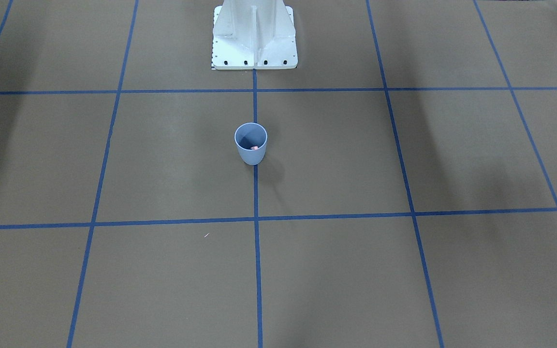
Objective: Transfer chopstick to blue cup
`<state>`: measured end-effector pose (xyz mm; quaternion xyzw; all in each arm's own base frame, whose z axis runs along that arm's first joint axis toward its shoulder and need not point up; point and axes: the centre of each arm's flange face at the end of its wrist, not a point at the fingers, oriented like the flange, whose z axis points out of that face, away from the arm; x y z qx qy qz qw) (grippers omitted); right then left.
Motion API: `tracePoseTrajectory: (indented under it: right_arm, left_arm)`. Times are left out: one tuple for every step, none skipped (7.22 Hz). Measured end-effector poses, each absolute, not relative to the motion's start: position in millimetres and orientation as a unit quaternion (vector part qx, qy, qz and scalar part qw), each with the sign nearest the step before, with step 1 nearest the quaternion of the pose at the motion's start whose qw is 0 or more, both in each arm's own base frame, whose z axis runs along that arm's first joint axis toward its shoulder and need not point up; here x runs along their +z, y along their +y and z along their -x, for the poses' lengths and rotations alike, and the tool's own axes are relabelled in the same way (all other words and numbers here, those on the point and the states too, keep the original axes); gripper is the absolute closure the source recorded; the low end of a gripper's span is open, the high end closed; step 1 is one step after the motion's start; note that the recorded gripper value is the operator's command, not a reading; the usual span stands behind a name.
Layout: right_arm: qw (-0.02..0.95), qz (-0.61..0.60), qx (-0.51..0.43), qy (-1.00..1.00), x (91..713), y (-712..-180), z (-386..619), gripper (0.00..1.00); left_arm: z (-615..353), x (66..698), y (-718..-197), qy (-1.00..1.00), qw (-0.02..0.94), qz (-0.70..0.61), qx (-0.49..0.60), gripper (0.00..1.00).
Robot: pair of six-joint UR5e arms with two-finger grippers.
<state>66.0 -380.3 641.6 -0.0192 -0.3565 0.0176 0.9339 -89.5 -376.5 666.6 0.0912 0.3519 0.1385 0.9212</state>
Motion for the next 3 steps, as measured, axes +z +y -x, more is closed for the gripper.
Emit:
tracePoseTrajectory:
  right_arm:
    - [0.934,0.019,0.018,-0.357,641.5,-380.3,-66.0,0.0]
    - [0.934,0.018,0.018,-0.357,640.9,-380.4,-66.3,0.0]
    - [0.934,0.017,0.018,-0.357,640.4,-380.7,-66.7,0.0]
  left_arm:
    - [89.5,666.7,-376.4,0.352,0.921,-0.091,0.138,0.02]
    - [89.7,666.7,-376.4,0.352,0.921,-0.091,0.138,0.02]
    - [89.8,666.4,-376.4,0.351,0.921,-0.091,0.138,0.02]
